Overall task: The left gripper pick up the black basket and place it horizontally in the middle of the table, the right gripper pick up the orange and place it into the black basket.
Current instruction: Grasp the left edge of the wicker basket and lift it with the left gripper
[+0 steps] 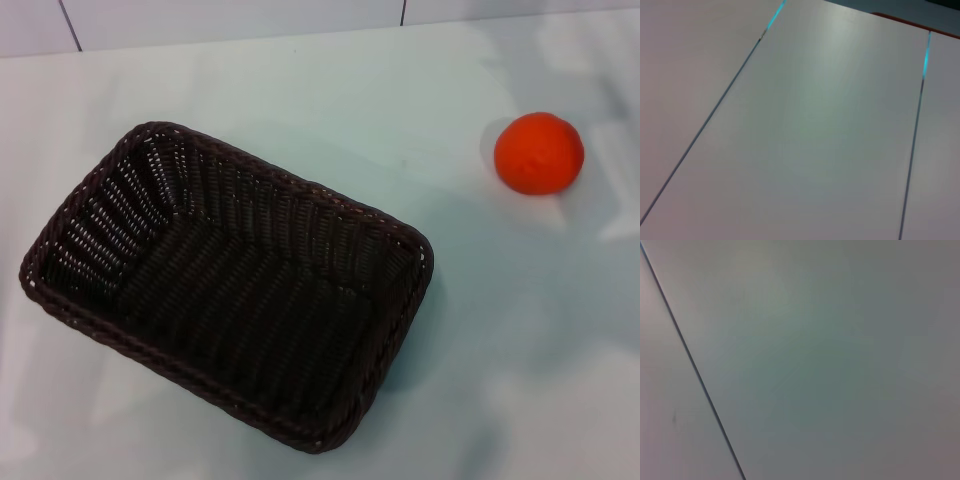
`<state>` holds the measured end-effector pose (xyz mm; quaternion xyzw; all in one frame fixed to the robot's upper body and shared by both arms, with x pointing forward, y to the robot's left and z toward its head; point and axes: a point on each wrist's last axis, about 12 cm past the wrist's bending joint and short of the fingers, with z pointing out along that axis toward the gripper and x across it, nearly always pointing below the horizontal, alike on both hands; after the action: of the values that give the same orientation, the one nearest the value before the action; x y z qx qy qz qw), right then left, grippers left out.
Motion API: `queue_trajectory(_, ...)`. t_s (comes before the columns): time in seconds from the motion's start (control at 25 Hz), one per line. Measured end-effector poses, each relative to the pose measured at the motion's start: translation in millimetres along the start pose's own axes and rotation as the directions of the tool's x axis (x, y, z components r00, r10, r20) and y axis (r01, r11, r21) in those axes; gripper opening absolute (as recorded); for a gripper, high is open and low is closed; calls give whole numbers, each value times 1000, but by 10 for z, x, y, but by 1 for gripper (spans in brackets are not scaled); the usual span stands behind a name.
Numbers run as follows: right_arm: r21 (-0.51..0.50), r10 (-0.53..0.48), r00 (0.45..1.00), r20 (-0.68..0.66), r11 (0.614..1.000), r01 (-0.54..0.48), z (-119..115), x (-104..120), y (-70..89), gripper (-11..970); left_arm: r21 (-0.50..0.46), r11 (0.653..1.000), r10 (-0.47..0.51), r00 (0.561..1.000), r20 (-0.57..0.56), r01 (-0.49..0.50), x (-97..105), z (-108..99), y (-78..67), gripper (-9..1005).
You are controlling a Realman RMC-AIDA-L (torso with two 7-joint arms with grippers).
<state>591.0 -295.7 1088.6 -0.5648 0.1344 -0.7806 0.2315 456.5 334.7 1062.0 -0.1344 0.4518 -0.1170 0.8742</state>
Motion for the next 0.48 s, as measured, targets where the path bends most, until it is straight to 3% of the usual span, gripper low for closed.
queue_trajectory(0.48, 0, -9, 1000, 15, 1000, 9, 30, -4, 3, 869, 22, 1000, -1, 1000, -28, 2, 24, 13, -7, 905)
